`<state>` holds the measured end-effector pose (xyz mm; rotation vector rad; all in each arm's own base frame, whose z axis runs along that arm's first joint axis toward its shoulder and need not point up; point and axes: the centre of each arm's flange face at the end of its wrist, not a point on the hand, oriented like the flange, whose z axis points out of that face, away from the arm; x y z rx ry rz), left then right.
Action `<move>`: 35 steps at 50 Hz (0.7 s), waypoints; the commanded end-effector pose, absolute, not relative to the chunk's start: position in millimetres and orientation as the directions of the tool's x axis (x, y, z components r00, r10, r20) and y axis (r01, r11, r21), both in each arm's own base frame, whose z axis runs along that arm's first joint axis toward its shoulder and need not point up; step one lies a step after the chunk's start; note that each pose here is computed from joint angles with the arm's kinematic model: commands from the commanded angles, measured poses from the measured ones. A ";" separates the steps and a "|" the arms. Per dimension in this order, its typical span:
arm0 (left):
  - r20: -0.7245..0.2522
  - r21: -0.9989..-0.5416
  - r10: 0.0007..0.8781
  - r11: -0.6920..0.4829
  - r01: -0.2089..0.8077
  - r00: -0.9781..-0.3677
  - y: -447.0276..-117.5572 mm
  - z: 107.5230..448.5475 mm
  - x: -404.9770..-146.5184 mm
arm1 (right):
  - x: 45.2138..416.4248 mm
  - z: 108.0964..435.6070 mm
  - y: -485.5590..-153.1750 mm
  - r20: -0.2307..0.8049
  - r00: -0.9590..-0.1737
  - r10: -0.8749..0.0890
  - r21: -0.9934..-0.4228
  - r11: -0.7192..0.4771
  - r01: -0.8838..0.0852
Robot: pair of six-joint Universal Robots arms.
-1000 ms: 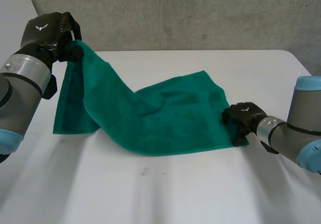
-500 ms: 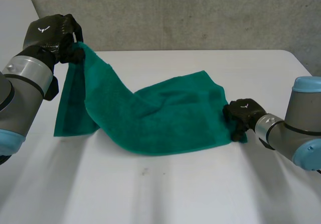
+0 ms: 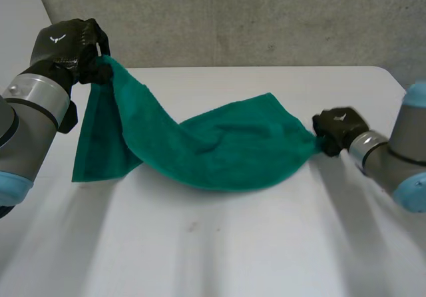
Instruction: Fold the towel.
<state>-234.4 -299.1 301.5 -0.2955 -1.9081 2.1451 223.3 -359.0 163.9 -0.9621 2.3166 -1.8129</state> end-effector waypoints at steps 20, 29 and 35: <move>-0.128 -0.901 0.412 0.332 0.280 -0.902 -253.5 210.6 -200.7 | 168.5 230.7 -242.5 0.626 -0.403 -0.667 -0.434 0.132 -0.891; -0.233 -0.900 0.431 0.244 0.361 -0.872 -310.8 202.7 -217.5 | 179.0 248.1 -328.1 0.638 -0.586 -0.500 -0.604 0.149 -0.783; -0.128 -0.985 0.278 -0.151 0.088 -0.952 -366.1 326.4 -229.9 | 181.4 334.6 -378.0 0.546 -0.814 -0.200 -0.837 -0.081 -0.541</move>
